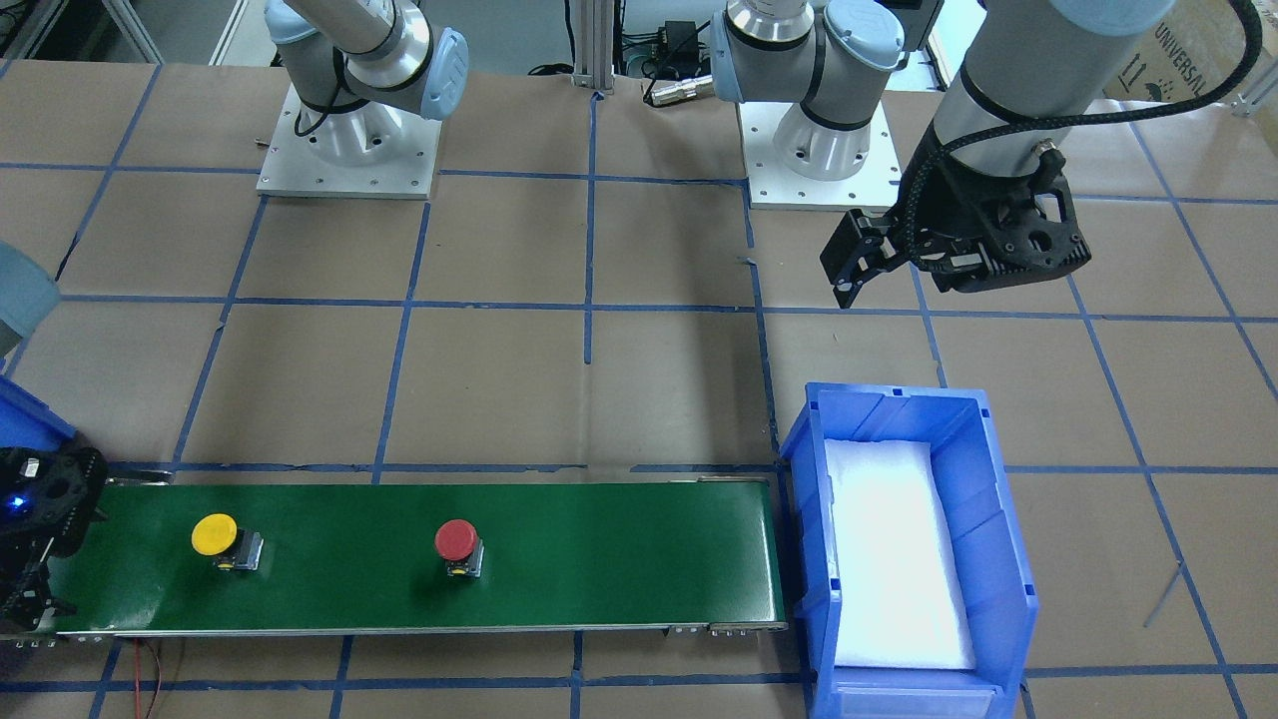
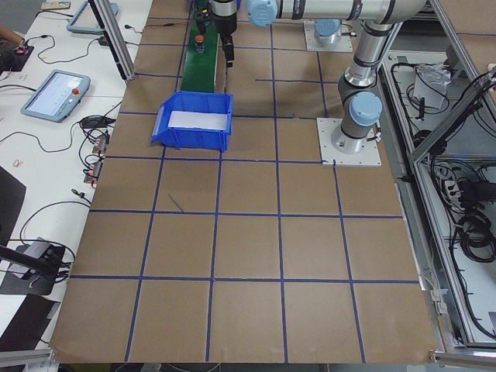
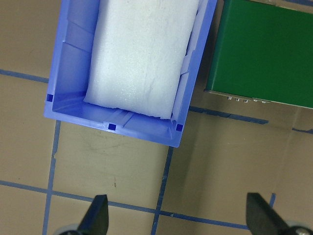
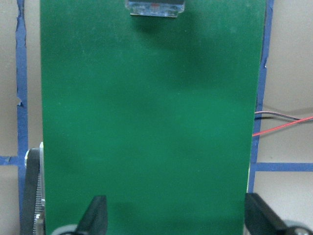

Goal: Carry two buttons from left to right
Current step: 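Hold the right gripper open over the belt end as buttons approach, then close the right gripper on the yellow button at the belt end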

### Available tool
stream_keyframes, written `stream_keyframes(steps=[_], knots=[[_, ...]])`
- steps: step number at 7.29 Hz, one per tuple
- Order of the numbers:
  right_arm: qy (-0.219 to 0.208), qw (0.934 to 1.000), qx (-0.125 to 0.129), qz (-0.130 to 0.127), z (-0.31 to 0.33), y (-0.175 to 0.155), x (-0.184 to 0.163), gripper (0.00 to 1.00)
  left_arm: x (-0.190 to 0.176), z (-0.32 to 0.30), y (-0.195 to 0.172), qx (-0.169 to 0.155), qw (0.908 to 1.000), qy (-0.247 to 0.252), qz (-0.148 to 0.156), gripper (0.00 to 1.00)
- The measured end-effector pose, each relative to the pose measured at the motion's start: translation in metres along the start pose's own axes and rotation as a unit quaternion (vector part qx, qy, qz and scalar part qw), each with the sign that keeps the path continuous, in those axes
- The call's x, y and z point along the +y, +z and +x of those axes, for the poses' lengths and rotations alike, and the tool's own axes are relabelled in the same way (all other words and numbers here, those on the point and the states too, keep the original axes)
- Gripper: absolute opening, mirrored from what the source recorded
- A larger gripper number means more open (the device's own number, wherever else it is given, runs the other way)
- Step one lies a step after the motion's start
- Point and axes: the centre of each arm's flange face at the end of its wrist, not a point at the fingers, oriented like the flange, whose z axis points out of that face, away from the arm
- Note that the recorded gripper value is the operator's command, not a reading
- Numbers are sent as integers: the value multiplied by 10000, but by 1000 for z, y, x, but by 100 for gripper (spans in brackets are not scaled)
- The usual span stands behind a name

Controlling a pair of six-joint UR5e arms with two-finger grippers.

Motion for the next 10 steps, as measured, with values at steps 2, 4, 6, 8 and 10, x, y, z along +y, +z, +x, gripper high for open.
stream_keyframes(steps=[2, 4, 6, 8, 10], knots=[[42, 9999, -21, -99, 0, -2, 2, 95, 0, 0, 0, -3, 10000, 0, 4, 100], [171, 9996, -68, -200, -1, -2, 3, 96, 0, 0, 0, 0, 10000, 0, 4, 100], [286, 9994, -86, -184, -1, 0, 3, 96, 0, 0, 0, -2, 10000, 0, 2, 100], [312, 9993, -110, -152, -4, 2, 2, 97, 0, 0, 0, -7, 10000, 0, -2, 100], [457, 9989, -92, -15, -7, 3, -7, 97, 0, 0, 0, -9, 10000, 0, -6, 100]])
